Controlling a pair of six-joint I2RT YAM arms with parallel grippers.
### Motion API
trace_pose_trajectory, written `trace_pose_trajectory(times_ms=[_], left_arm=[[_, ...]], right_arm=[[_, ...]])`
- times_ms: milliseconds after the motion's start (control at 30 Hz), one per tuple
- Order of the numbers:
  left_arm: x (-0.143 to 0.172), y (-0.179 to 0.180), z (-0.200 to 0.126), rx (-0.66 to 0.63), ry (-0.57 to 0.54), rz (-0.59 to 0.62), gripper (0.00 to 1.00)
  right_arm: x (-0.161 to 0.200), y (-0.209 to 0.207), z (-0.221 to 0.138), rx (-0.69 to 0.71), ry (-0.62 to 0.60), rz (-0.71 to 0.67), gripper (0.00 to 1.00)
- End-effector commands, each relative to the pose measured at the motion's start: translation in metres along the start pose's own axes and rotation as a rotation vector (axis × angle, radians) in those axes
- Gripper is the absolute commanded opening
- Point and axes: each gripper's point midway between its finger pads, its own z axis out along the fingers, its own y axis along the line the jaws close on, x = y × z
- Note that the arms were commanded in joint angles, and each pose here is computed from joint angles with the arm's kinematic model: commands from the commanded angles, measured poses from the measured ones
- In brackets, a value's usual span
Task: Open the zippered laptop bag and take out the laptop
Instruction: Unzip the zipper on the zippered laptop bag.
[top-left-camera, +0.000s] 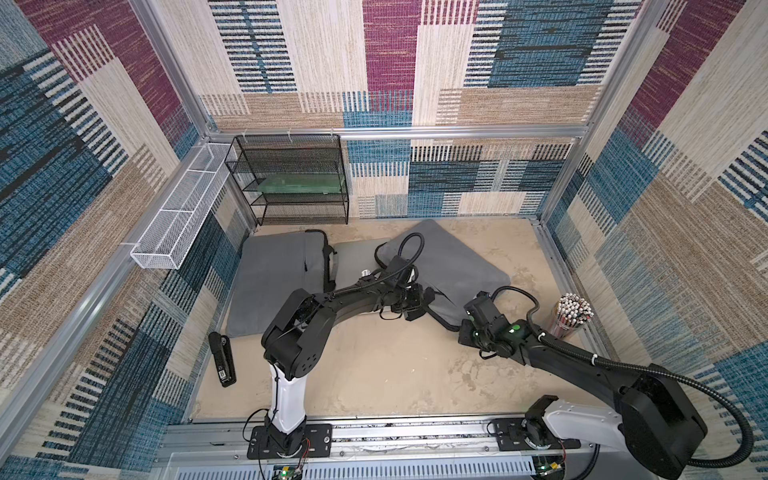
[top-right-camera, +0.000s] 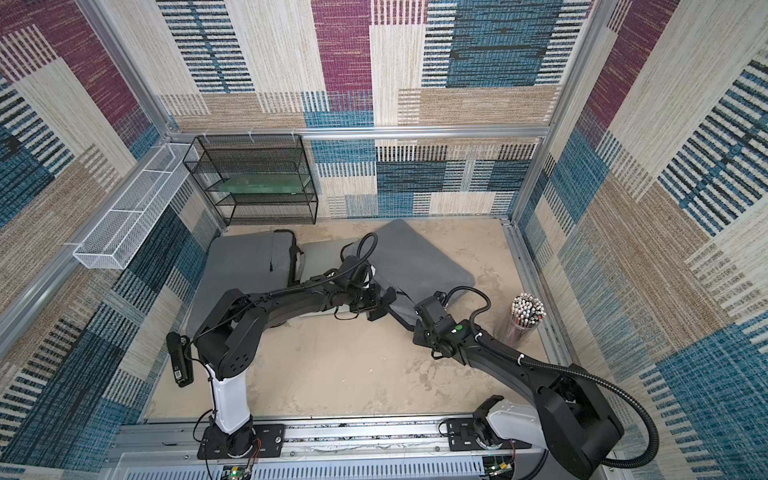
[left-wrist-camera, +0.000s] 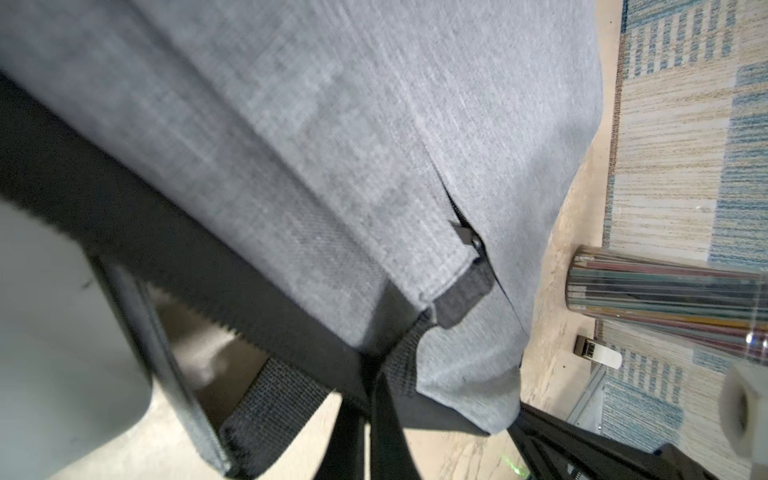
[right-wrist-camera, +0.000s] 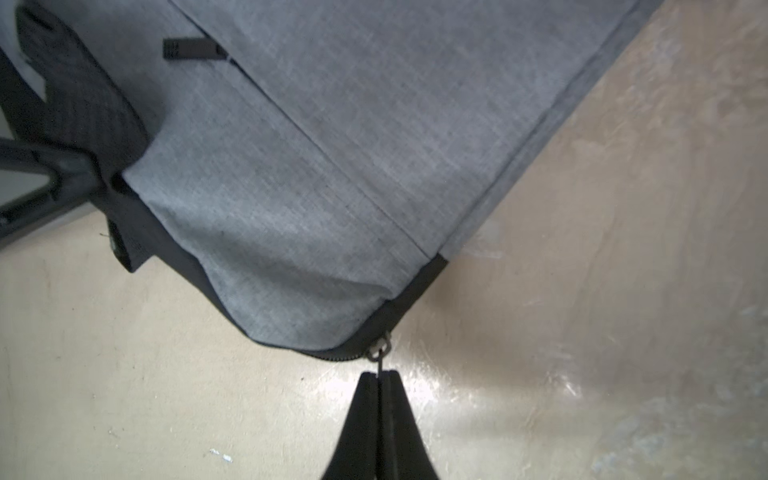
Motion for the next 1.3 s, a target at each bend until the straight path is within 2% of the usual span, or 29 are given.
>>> trace_pose_trajectory(times_ms=[0, 100, 233, 433, 700, 800, 1000, 1067, 1267], left_arm=[[0.002, 0.001, -0.001, -0.007, -0.008, 0.014, 0.18], [0.015, -0.001, 0.004, 0.005, 0.024, 0.018, 0.27], [0.03, -0.01, 0.007, 0.036, 0.056, 0.02, 0.33], [0.055, -0.028, 0.016, 0.075, 0.112, 0.036, 0.48], [0.072, -0.039, 0.031, 0.094, 0.159, 0.038, 0.51], [0.074, -0.041, 0.034, 0.099, 0.163, 0.037, 0.42], [0.073, -0.038, 0.034, 0.09, 0.152, 0.024, 0.08], [0.074, -0.037, 0.034, 0.087, 0.155, 0.022, 0.0], [0.075, -0.036, 0.033, 0.079, 0.158, 0.029, 0.0]], right_arm=[[-0.005, 0.008, 0.002, -0.005, -0.022, 0.003, 0.0], [-0.001, 0.014, 0.006, -0.025, -0.006, -0.006, 0.0], [0.002, 0.021, 0.009, -0.052, 0.004, -0.014, 0.0], [0.002, 0.023, 0.011, -0.054, 0.004, -0.021, 0.0], [0.001, 0.027, 0.009, -0.075, -0.002, -0.02, 0.0], [0.0, 0.025, 0.009, -0.067, -0.007, -0.019, 0.0], [0.0, 0.013, 0.009, -0.018, -0.011, -0.018, 0.0], [-0.001, 0.007, 0.009, 0.002, -0.015, -0.012, 0.0], [-0.004, -0.008, 0.008, 0.028, -0.028, 0.015, 0.0]])
